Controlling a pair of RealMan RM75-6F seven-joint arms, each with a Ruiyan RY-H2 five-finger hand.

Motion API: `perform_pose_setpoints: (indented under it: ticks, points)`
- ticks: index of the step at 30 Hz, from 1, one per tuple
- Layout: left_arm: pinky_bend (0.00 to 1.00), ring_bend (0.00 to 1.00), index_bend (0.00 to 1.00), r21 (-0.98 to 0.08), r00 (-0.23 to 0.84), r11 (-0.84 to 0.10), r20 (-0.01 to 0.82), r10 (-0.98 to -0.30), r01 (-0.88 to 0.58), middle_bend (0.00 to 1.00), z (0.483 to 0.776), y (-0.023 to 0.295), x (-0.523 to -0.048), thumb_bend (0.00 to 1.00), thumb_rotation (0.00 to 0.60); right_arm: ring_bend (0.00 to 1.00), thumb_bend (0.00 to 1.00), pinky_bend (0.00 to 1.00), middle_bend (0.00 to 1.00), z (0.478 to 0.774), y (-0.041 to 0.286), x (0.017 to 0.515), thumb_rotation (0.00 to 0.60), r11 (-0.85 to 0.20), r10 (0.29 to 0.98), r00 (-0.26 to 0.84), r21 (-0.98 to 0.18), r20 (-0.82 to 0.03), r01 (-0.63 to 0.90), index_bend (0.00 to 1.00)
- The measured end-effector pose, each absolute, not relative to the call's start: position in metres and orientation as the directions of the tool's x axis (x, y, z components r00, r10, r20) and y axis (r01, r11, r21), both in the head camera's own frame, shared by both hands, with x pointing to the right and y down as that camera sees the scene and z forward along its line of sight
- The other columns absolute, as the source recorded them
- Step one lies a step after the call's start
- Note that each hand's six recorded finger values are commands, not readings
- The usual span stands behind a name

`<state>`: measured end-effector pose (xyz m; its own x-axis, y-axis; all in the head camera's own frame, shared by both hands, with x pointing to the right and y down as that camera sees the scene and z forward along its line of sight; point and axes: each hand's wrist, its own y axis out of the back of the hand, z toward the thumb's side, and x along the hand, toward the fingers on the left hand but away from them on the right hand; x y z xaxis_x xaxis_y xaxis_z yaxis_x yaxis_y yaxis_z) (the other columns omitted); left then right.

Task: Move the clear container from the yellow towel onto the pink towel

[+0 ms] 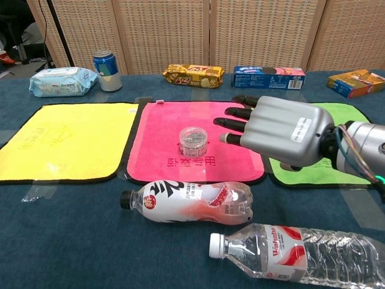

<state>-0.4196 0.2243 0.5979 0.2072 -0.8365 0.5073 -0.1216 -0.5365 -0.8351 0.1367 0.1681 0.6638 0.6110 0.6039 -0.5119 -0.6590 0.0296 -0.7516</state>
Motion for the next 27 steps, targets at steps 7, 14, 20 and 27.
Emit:
perform_pose_setpoints:
  ticks: [7,14,20,27]
  points:
    - [0.0,0.0,0.0,-0.83,0.206,-0.543,0.513,-0.833,-0.13,0.0,0.599,0.224,-0.42,0.22,0.6,0.0,0.72,0.03,0.0,0.669,0.165,0.12,0.6,0.048,0.611,0.615,-0.751,-0.499,-0.658,0.12]
    - [0.0,0.0,0.0,-0.827,0.207,-0.546,0.515,-0.832,-0.134,0.0,0.599,0.224,-0.421,0.22,0.6,0.0,0.72,0.03,0.0,0.673,0.166,0.101,0.6,0.058,0.602,0.633,-0.764,-0.486,-0.642,0.12]
    - [0.0,0.0,0.0,-0.823,0.203,-0.55,0.52,-0.83,-0.142,0.0,0.6,0.223,-0.422,0.22,0.6,0.0,0.72,0.03,0.01,0.676,0.161,0.081,0.6,0.068,0.598,0.643,-0.769,-0.479,-0.636,0.15]
    - [0.0,0.0,0.0,-0.815,0.197,-0.559,0.529,-0.825,-0.153,0.0,0.602,0.223,-0.425,0.22,0.6,0.0,0.69,0.03,0.01,0.684,0.162,0.054,0.6,0.063,0.585,0.651,-0.773,-0.484,-0.631,0.15]
